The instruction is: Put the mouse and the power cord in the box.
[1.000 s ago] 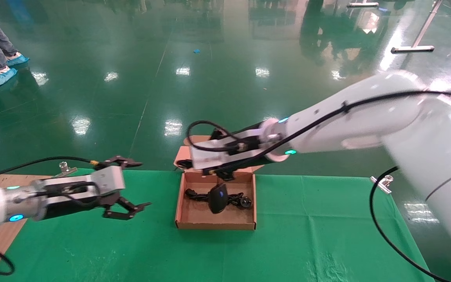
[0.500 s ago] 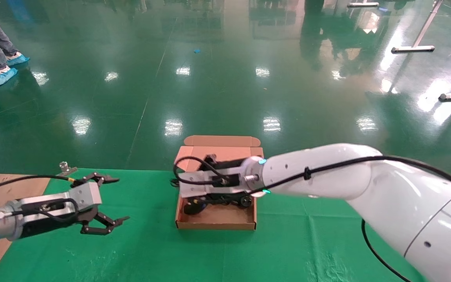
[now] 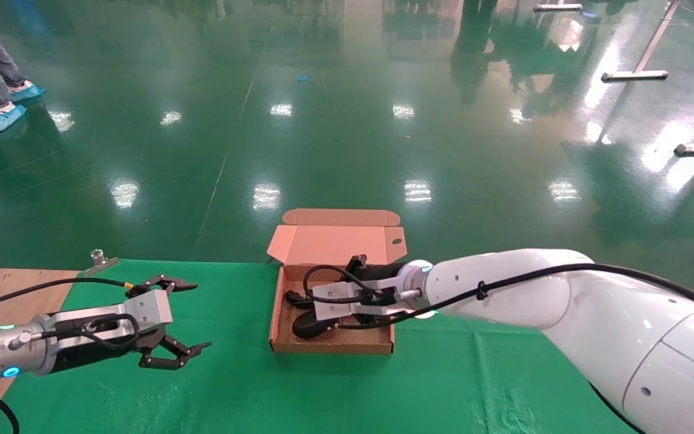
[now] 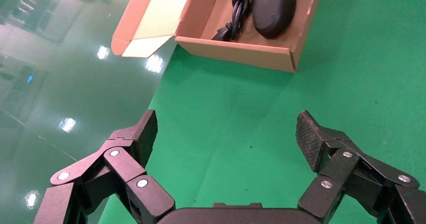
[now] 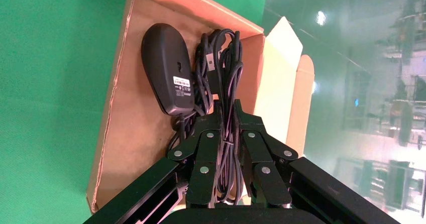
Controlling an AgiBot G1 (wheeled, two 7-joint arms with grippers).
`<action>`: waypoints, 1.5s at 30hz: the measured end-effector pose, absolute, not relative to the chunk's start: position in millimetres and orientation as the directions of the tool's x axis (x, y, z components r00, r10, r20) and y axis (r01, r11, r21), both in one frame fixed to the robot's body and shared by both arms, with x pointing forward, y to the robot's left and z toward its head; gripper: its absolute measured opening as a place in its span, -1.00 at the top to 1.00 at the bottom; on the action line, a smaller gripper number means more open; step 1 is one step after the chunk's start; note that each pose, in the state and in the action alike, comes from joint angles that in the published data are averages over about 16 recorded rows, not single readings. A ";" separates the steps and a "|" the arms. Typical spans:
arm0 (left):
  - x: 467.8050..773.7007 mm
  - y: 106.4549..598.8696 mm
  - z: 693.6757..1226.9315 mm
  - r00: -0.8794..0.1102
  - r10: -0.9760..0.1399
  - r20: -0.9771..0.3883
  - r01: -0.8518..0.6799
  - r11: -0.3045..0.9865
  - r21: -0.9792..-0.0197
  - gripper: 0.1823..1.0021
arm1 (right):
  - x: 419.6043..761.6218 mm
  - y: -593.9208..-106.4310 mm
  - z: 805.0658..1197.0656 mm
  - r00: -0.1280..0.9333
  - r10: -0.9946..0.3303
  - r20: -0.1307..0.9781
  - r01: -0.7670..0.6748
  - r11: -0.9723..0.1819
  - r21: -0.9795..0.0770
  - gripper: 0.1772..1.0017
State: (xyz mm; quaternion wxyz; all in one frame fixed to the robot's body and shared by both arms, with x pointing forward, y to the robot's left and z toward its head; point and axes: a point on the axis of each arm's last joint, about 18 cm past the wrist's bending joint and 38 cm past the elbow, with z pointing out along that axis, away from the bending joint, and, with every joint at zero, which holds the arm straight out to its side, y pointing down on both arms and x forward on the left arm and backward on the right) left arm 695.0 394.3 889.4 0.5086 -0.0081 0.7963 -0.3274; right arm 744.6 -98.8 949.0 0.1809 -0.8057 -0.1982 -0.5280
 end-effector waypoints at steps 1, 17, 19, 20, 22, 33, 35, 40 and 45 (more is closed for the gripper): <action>695.0 394.4 889.3 -0.483 -0.346 -0.804 0.320 0.785 -0.530 -1.00 | 744.9 -99.2 948.2 0.363 0.131 0.923 0.510 -0.856 -0.079 0.91; 695.1 393.9 890.0 -0.482 -0.345 -0.805 0.322 0.785 -0.529 -1.00 | 744.8 -99.4 947.5 0.364 0.131 0.922 0.510 -0.856 -0.080 0.65; 695.0 393.9 890.1 -0.482 -0.344 -0.806 0.323 0.785 -0.529 -1.00 | 744.5 -99.8 947.4 0.367 0.127 0.921 0.510 -0.856 -0.085 0.60; 695.0 393.7 890.2 -0.482 -0.345 -0.805 0.323 0.785 -0.529 -1.00 | 744.2 -100.1 947.3 0.370 0.125 0.921 0.510 -0.855 -0.089 0.57; 694.6 392.8 890.6 -0.483 -0.347 -0.803 0.326 0.781 -0.533 -1.00 | 743.2 -101.1 946.2 0.380 0.114 0.918 0.510 -0.854 -0.105 0.47; 684.1 376.3 900.5 -0.514 -0.401 -0.758 0.374 0.690 -0.619 -1.00 | 725.6 -117.1 929.4 0.518 -0.028 0.855 0.497 -0.804 -0.328 -0.11; 680.1 371.6 904.1 -0.525 -0.415 -0.743 0.388 0.660 -0.643 -1.00 | 719.9 -121.9 926.3 0.553 -0.063 0.831 0.490 -0.782 -0.385 -0.24; 668.2 360.3 914.1 -0.557 -0.441 -0.703 0.421 0.580 -0.697 -1.00 | 704.1 -135.1 921.6 0.630 -0.143 0.763 0.467 -0.715 -0.520 -0.51; 654.1 350.3 924.8 -0.592 -0.455 -0.665 0.448 0.501 -0.741 -1.00 | 686.9 -149.9 921.3 0.693 -0.204 0.691 0.443 -0.636 -0.632 -0.71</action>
